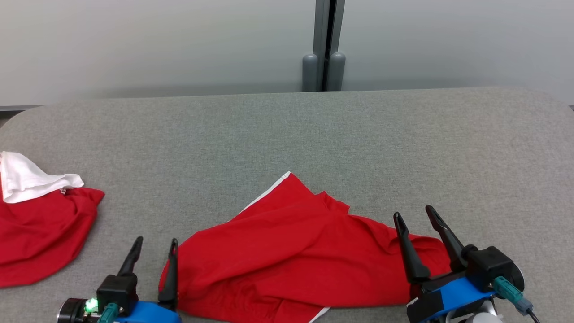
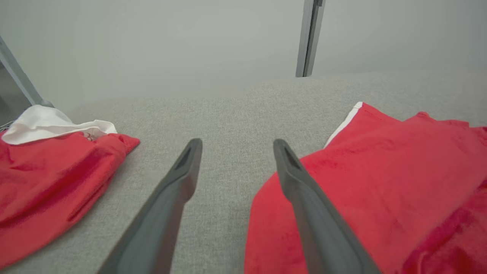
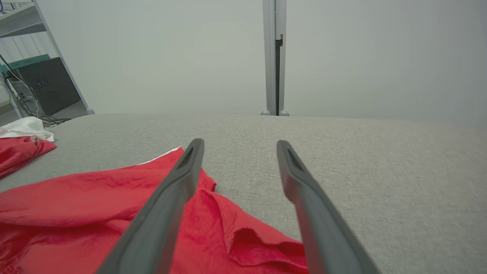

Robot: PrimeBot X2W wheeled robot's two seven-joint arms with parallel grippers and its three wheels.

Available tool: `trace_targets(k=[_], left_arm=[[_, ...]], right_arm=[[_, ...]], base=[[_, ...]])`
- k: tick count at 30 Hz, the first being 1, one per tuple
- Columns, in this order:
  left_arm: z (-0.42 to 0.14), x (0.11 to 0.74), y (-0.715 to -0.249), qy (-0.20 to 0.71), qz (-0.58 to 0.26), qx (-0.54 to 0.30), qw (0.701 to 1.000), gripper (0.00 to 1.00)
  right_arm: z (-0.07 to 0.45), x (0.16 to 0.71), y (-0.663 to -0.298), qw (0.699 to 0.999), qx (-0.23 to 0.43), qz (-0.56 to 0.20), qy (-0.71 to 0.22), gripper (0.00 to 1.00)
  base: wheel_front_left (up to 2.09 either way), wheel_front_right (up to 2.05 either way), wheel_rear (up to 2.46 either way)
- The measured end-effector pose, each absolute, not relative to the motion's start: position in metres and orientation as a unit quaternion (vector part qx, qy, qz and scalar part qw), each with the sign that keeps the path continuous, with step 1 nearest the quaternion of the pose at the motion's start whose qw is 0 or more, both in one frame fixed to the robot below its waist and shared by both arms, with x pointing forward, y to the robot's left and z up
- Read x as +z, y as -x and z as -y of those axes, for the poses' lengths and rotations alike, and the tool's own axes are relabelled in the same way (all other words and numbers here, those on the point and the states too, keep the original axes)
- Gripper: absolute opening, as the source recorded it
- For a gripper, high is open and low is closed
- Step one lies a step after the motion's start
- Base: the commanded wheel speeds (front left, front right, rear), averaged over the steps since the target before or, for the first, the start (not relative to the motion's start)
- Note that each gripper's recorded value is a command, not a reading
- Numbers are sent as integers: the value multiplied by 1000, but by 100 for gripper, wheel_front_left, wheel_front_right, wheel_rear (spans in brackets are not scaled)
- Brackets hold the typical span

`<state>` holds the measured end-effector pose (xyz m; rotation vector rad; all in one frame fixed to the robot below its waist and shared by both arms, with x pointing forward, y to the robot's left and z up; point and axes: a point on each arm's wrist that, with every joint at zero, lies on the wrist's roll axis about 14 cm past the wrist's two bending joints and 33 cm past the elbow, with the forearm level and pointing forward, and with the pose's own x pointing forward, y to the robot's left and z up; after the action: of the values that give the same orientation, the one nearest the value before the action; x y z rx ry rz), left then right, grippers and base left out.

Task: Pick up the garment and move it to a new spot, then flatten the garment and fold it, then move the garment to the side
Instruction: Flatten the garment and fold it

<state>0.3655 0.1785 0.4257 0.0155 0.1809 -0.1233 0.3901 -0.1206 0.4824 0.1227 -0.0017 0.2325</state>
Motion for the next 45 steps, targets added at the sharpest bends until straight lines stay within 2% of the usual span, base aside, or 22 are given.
trace_targets(k=[13, 21, 22, 23, 24, 28, 37, 45], left_arm=[[-165, 360, -324, -27, -234, -120, 964, 100], [-150, 342, -320, -18, -289, -144, 946, 100], [-147, 342, -321, -17, -291, -150, 945, 29], [-144, 342, -323, -18, -290, -154, 944, 29], [-141, 343, -325, -18, -288, -160, 944, 0], [-132, 357, -346, -19, -254, -174, 951, 0], [-114, 429, -443, -36, -132, -203, 969, 0], [-110, 436, -494, -49, -131, -210, 968, 0]], right_arm=[[122, 475, -390, 992, 113, -10, -58, 100], [124, 471, -389, 992, 110, -16, -57, 100], [125, 471, -388, 992, 109, -16, -57, 100], [126, 471, -388, 992, 108, -16, -56, 100], [127, 471, -388, 993, 106, -16, -56, 100], [131, 471, -388, 993, 100, -16, -56, 100], [148, 471, -397, 996, 77, -13, -48, 100], [177, 468, -397, 998, 36, -18, -39, 100]], base=[[0, 0, 0], [0, 0, 0], [0, 0, 0], [0, 0, 0], [0, 0, 0], [0, 0, 0], [0, 0, 0], [0, 0, 0]])
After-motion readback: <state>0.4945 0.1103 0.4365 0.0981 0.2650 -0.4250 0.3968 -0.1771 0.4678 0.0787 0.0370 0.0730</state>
